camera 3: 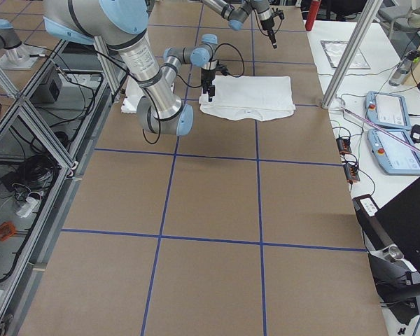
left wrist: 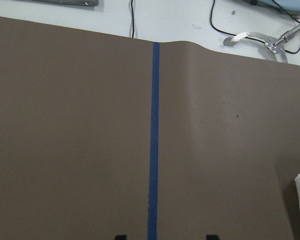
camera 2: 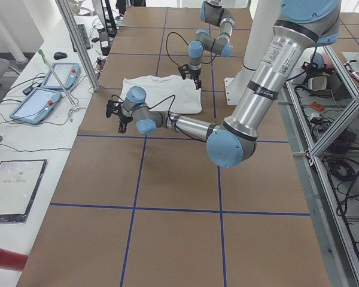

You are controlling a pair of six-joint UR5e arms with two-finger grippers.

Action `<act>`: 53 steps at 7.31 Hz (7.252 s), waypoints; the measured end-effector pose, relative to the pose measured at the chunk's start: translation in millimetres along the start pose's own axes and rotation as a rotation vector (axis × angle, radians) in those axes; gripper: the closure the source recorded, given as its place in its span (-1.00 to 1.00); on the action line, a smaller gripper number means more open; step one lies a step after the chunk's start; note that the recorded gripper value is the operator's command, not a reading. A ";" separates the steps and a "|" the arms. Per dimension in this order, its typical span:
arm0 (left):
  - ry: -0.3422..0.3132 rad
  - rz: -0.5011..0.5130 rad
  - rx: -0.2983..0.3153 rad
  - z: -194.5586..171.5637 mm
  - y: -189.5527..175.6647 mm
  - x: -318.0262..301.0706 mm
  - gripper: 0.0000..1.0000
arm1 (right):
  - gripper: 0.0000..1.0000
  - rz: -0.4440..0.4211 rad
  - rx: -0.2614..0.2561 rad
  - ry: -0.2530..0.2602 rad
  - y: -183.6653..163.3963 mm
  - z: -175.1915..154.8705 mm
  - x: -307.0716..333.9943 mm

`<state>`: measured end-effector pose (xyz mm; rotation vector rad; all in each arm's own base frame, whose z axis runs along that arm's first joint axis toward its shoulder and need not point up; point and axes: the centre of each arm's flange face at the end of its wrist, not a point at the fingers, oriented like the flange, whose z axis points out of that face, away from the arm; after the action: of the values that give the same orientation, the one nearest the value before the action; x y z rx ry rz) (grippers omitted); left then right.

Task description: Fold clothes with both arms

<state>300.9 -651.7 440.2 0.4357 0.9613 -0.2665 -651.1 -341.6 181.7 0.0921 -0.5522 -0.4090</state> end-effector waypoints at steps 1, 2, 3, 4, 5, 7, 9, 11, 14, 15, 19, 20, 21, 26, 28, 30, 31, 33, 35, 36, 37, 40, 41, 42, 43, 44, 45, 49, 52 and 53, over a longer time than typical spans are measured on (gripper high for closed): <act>-0.001 -0.001 0.000 0.2 0.1 -0.3 -0.26 | -1.00 -0.002 -0.008 0.008 3.3 3.3 -1.1; -0.001 -0.001 0.000 0.5 0.4 -0.3 -0.26 | -1.00 -0.005 -0.013 0.014 6.8 6.8 -2.4; -0.001 -0.001 -0.001 0.7 0.7 -0.1 -0.26 | -1.00 -0.007 -0.016 0.016 9.9 8.9 -4.9; 0.000 -0.001 -0.001 0.7 0.8 0.0 -0.26 | -1.00 -0.010 -0.018 0.017 12.9 10.6 -7.7; 0.000 -0.001 -0.001 0.6 0.9 0.3 -0.27 | -1.00 -0.011 -0.020 0.020 15.0 12.8 -8.9; 0.001 -0.001 0.000 0.3 0.8 0.6 -0.27 | -1.00 -0.012 -0.028 0.029 18.7 20.1 -5.2; 0.002 -0.001 0.000 0.2 0.8 0.9 -0.29 | -1.00 -0.017 -0.032 0.039 29.7 27.8 20.1; 0.009 -0.013 0.002 -0.2 1.1 3.0 -0.29 | -1.00 -0.052 -0.038 0.066 48.9 18.1 69.0; 0.033 -0.039 0.013 -2.6 1.7 6.9 -0.29 | -1.00 -0.059 -0.043 0.102 82.8 20.2 127.9; 0.035 -0.044 0.013 -2.7 1.9 7.5 -0.29 | -1.00 -0.062 -0.029 0.092 81.3 11.5 123.7; 0.040 -0.056 0.011 -2.6 5.1 6.6 -0.31 | -1.00 -0.015 0.001 0.060 19.9 -23.3 41.0; 0.045 -0.053 0.012 -2.8 6.3 5.3 -0.31 | -1.00 0.027 -0.004 0.063 4.3 -24.4 20.4; 0.049 -0.050 0.012 -2.8 7.1 5.1 -0.31 | -1.00 0.073 -0.012 0.071 -9.7 -19.5 2.6; 0.055 -0.050 0.012 -3.3 7.8 7.1 -0.32 | -1.00 0.094 -0.058 0.112 -4.3 15.9 -14.3; 0.056 -0.050 0.012 -3.4 8.1 7.8 -0.32 | -1.00 0.097 -0.067 0.127 0.3 26.6 -5.1; 0.056 -0.051 0.011 -3.4 8.5 7.5 -0.34 | -1.00 0.094 -0.067 0.131 10.4 28.8 16.0; 0.056 -0.050 0.011 -3.3 8.8 7.6 -0.35 | -1.00 0.091 -0.066 0.135 19.0 26.7 36.7; 0.058 -0.049 0.013 -3.8 9.1 9.3 -0.36 | -1.00 0.084 -0.073 0.155 37.2 30.2 82.2; 0.060 -0.048 0.014 -6.7 12.4 8.1 -0.36 | -1.00 0.074 -0.079 0.172 57.6 37.3 124.2; 0.063 -0.047 0.015 -10.4 15.2 6.4 -0.36 | -1.00 0.068 -0.074 0.166 62.2 31.5 129.0; 0.067 -0.045 0.015 -13.7 17.0 6.5 -0.36 | -1.00 0.070 -0.061 0.157 60.0 22.9 129.3; 0.074 -0.045 0.013 -16.7 18.3 9.0 -0.36 | -1.00 0.272 0.058 0.044 42.2 -5.7 127.8; 0.076 -0.049 0.013 -17.1 18.7 9.9 -0.36 | -1.00 0.373 0.102 -0.024 40.3 -10.1 121.4; 0.082 -0.048 0.015 -19.7 18.9 12.5 -0.36 | -1.00 0.479 0.131 -0.088 41.1 -12.3 113.8; 0.098 -0.042 0.020 -26.8 19.4 18.0 -0.36 | -1.00 0.591 0.149 -0.140 42.9 -13.9 107.0; 0.118 -0.031 0.022 -34.9 22.4 24.5 -0.36 | -1.00 0.692 0.167 -0.173 44.5 -14.9 102.7; 0.142 -0.015 0.018 -40.6 27.9 32.9 -0.36 | -0.98 0.804 0.183 -0.192 48.1 -13.7 97.5; 0.275 0.112 0.027 -68.5 59.0 85.2 -0.35 | -0.82 1.281 0.232 -0.225 67.1 4.3 88.1; 0.304 0.194 0.024 -73.2 72.5 99.7 -0.35 | -0.84 1.414 0.201 -0.216 93.1 23.8 84.4; 0.308 0.200 0.025 -74.8 73.3 101.6 -0.35 | -0.84 1.414 0.191 -0.221 100.8 23.5 78.8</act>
<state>331.9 -554.6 335.8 0.6034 1.2056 -0.0295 -567.0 -280.5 259.8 -0.1699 -0.7392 1.0219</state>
